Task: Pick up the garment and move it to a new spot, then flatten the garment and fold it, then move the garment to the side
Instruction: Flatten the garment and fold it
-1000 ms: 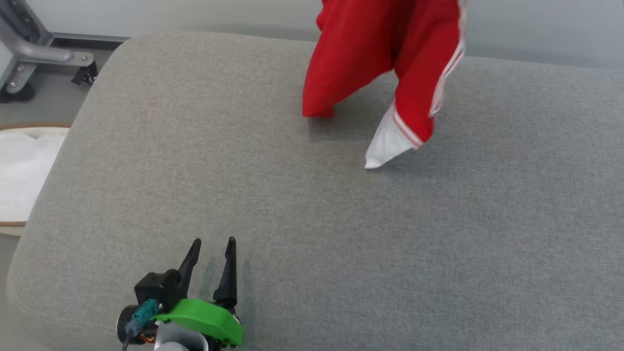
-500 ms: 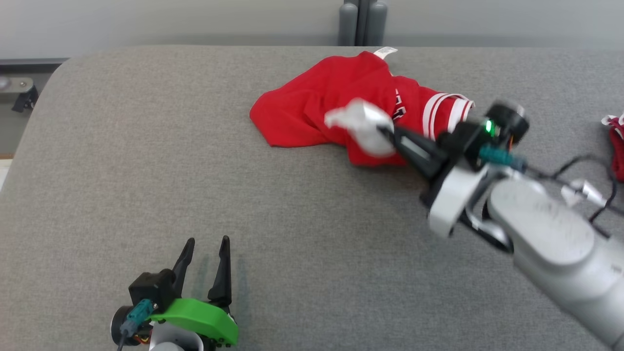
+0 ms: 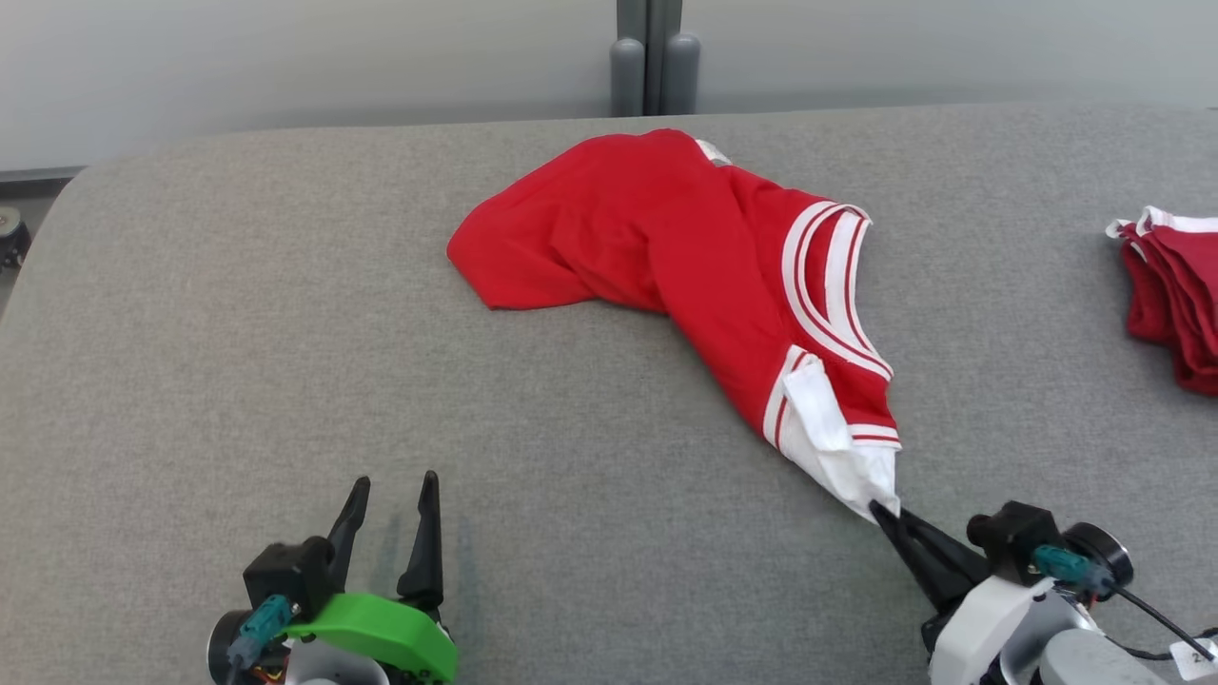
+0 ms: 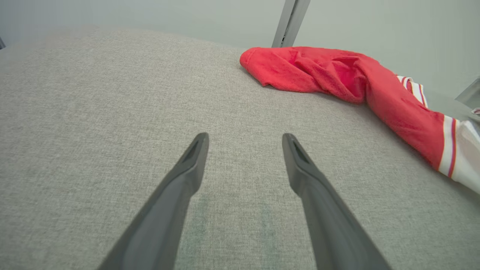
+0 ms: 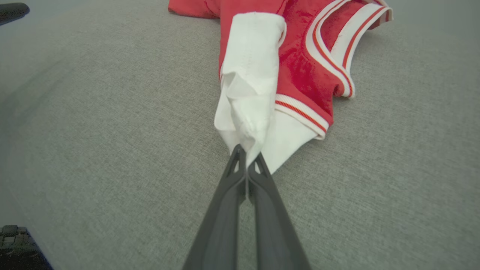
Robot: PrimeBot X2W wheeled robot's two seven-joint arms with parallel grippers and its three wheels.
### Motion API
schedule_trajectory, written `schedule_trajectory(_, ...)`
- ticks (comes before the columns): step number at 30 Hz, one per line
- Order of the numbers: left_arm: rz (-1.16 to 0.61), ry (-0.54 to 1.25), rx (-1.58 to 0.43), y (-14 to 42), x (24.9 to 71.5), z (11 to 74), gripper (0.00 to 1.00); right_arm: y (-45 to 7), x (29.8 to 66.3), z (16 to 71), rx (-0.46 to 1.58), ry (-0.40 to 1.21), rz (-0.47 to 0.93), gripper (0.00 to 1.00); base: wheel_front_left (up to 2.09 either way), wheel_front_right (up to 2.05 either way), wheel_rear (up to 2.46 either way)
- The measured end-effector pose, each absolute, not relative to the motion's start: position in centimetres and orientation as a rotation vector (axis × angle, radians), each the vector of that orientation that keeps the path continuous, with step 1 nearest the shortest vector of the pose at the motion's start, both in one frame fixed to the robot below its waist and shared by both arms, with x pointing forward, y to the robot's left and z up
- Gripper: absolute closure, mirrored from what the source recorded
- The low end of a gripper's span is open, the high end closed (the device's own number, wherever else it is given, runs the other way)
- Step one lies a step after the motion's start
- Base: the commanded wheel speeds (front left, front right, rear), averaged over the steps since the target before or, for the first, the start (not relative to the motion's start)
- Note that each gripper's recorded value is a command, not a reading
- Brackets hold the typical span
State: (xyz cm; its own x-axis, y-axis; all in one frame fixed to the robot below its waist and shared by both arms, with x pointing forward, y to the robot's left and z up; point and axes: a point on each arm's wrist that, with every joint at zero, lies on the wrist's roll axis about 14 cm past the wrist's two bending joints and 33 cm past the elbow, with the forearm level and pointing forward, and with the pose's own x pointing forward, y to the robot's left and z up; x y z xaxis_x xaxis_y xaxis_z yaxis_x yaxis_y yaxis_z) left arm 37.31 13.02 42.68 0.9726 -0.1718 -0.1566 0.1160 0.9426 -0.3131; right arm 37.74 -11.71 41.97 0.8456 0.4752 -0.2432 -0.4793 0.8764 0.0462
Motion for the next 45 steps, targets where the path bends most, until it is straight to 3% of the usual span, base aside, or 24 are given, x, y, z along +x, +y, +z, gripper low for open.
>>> schedule_trajectory(14, -0.183, 0.187, -0.313, 11.8, 37.5, 42.7, 0.00, -14.1, 40.2, 50.4, 0.076, -0.059, 0.285, 0.00, 0.00, 0.00, 0.00)
schedule_trajectory(23, -0.197, 0.188, -0.312, 11.3, 38.5, 42.6, 0.00, -14.4, 40.9, 47.3, 0.103, 0.027, 0.227, 0.00, 0.00, 0.00, 0.00)
schedule_trajectory(35, -0.188, 0.206, -0.314, 11.7, 40.5, 41.5, 0.00, -10.3, 50.7, 46.9, 0.086, 0.089, 0.320, 0.00, 0.00, 0.00, 0.00)
schedule_trajectory(45, -0.114, 0.241, -0.321, 14.0, 40.3, 40.1, 0.00, -5.6, 55.8, 44.3, 0.187, 0.217, 0.369, 0.00, 0.00, 0.00, 0.00)
